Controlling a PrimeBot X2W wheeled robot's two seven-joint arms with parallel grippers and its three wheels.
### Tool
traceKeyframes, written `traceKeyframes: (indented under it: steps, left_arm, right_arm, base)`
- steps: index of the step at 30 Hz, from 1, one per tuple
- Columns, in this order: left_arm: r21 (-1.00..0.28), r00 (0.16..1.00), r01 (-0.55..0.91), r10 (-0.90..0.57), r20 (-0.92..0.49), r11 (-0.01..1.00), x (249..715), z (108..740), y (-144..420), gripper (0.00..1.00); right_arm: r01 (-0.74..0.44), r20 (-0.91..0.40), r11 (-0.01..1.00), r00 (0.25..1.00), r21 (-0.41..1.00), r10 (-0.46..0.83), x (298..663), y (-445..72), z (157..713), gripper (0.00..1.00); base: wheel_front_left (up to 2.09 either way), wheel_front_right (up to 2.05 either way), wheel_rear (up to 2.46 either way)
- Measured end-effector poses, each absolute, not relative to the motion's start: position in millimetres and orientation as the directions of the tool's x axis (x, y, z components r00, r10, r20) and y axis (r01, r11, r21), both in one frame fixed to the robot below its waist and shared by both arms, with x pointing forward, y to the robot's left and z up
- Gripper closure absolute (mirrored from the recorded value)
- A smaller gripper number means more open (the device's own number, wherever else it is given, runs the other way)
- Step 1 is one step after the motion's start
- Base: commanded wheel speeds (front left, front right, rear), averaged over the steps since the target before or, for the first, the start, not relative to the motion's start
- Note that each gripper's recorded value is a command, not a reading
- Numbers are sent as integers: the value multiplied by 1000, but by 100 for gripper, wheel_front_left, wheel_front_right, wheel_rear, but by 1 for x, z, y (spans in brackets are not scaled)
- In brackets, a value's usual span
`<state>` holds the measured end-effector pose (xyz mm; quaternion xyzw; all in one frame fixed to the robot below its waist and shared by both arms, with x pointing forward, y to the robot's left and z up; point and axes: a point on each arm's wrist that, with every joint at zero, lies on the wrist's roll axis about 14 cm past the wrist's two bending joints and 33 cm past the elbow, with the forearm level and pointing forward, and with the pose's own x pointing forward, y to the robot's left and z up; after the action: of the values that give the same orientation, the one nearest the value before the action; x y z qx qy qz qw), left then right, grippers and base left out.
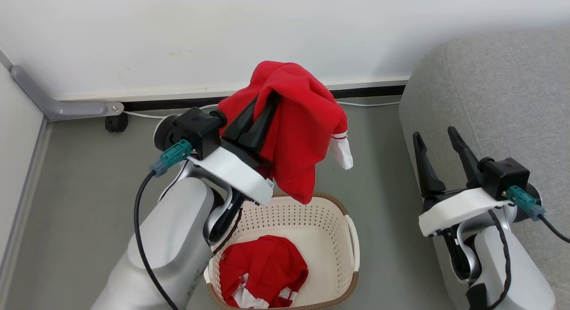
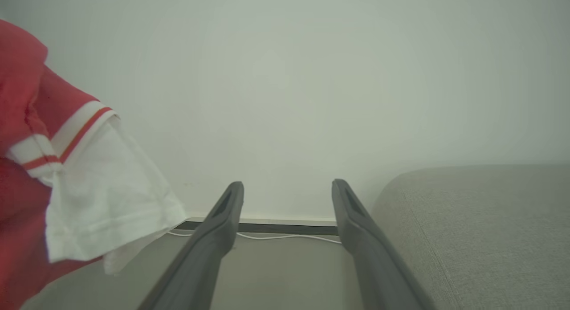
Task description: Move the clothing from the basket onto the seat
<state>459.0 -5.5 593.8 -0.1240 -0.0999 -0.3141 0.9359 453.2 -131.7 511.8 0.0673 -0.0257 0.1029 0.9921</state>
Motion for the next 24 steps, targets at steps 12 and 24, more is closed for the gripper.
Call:
traceKeyframes:
  steps: [12,24]
  left_arm:
    - [-135,741,653,-592,316,746,455,614,-20,100]
    - [-153,751,652,-602,271,743,460,595,-23,100]
  right_arm:
    - [-207,57,969,978,133,201,449,-132,509,0]
    - [-425,383,895,855,133,349,447,-74,616,0]
  base:
    - [0,0,0]
    - [0,0,0]
